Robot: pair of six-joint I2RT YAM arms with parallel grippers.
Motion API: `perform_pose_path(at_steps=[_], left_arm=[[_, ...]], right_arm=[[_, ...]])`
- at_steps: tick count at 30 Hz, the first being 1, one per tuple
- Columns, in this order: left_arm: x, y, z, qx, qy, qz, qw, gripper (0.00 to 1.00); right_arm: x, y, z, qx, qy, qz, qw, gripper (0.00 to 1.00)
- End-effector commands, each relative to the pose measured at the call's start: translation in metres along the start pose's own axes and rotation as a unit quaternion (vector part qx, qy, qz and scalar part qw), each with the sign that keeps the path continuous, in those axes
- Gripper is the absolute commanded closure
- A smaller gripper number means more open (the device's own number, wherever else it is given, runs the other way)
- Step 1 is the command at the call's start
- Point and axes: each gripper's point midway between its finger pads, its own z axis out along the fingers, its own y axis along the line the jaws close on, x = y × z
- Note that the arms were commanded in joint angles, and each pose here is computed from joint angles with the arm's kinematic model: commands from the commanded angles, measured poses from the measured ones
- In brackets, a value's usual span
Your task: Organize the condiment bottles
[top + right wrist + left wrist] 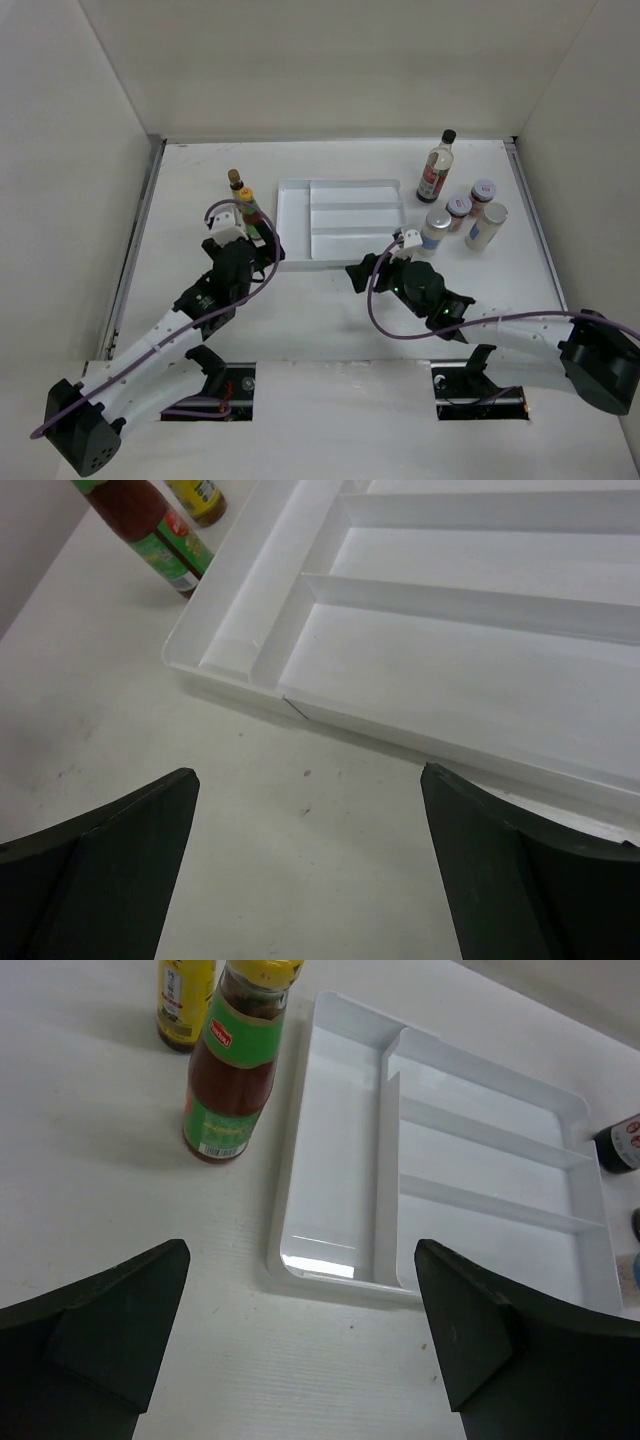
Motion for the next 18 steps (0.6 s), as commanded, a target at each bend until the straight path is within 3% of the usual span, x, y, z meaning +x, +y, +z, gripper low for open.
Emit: perform_pose_path(at_steps=[1,6,7,8,10,11,13,16,18], left_arm=[[-0.024,-0.012,-0.002,0.013,-0.029,-0.024,0.999,0.0],[-0.042,-0.022,0.008,0.025,-0.081,-0.037,0.996,0.0],[-0.043,-0.025,0.01,0.025,-0.084,-0.028,0.996,0.0],[-0.047,-0.028,0.01,0.024,-0.089,-0.024,0.995,0.0],[-0.057,-0.03,0.01,0.017,-0.103,-0.02,0.994,0.0],[-0.064,-0.031,0.009,0.012,-0.112,-0.015,0.994,0.0],[-0.077,-0.034,0.006,0.004,-0.129,0.001,0.992,0.0],[-0.093,-0.038,0.006,0.005,-0.153,0.016,0.988,0.03],[-0.103,-0.044,0.007,0.008,-0.166,0.027,0.986,0.33]], right_arm=[[-0.026,0.025,0.004,-0.038,-0.033,0.01,0.999,0.0],[-0.026,0.026,0.004,-0.04,-0.032,0.011,0.999,0.0],[-0.028,0.026,0.002,-0.04,-0.035,0.012,0.998,0.04],[-0.031,0.027,0.0,-0.043,-0.039,0.014,0.998,0.13],[-0.036,0.027,-0.004,-0.046,-0.048,0.015,0.998,0.5],[-0.038,0.028,-0.006,-0.048,-0.051,0.017,0.997,0.63],[-0.037,0.027,-0.007,-0.048,-0.049,0.017,0.997,0.79],[-0.035,0.024,-0.005,-0.036,-0.039,0.012,0.999,0.8],[-0.034,0.021,-0.004,-0.028,-0.04,0.009,0.999,0.7]])
